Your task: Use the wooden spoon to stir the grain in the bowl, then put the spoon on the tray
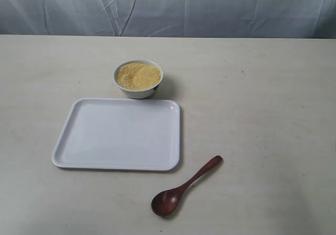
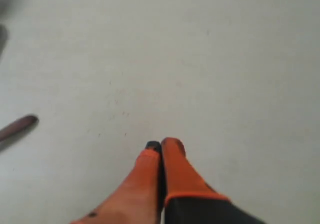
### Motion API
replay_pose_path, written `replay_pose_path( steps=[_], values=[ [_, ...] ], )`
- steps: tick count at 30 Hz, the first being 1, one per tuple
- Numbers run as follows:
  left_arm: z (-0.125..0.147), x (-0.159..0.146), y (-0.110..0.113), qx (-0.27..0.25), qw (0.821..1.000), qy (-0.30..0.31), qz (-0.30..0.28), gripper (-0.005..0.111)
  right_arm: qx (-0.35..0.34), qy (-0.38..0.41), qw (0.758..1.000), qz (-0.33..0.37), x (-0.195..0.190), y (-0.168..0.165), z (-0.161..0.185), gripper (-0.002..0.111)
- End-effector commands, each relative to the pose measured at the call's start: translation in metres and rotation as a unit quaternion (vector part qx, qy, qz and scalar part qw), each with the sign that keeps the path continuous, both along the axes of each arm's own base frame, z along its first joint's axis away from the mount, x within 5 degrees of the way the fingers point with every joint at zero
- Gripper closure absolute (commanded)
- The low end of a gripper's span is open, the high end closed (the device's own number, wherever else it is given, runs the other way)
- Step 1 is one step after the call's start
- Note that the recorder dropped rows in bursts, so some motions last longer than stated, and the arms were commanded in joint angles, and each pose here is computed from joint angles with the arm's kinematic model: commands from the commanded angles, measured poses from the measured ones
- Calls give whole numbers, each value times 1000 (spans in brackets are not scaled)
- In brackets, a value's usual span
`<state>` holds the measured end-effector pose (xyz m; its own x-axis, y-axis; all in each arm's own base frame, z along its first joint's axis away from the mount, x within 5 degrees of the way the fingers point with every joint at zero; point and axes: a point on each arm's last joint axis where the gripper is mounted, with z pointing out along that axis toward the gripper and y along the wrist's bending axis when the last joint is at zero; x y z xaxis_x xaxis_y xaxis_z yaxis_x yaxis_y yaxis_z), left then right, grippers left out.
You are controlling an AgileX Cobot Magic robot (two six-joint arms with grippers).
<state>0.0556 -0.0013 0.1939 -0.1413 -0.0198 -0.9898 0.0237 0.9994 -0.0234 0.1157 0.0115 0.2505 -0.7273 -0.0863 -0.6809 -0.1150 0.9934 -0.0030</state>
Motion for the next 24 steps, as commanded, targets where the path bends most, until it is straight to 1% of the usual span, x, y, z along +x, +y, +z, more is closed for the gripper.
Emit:
replay_pose_path(
  steps=[1,3,4,6,8,11,13,16,17,19,22,24],
  values=[
    [0,0,0,-1,1000,-6,1,107,30,136,989,48,33,14,-31,109],
    [0,0,0,-1,1000,-6,1,107,49,188,978,78,43,21,-47,109],
    [0,0,0,-1,1000,-6,1,107,54,200,974,95,48,26,-50,109],
    [0,0,0,-1,1000,-6,1,107,60,213,966,135,58,37,-53,109],
    [0,0,0,-1,1000,-6,1,107,45,215,959,179,67,49,-55,109],
    [0,0,0,-1,1000,-6,1,107,6,195,947,257,76,66,-56,109],
    [0,0,0,-1,1000,-6,1,107,-34,169,928,330,78,77,-58,109],
    [0,0,0,-1,1000,-6,1,107,-77,115,915,379,85,89,-61,109],
    [0,0,0,2,1000,-6,1,107,-92,101,907,399,86,93,-62,109],
    [0,0,0,2,1000,-6,1,107,-118,86,883,445,88,103,-65,109],
    [0,0,0,2,1000,-6,1,107,-157,74,833,525,92,118,-68,109],
    [0,0,0,2,1000,-6,1,107,-165,78,808,560,98,128,-69,109]
  ],
)
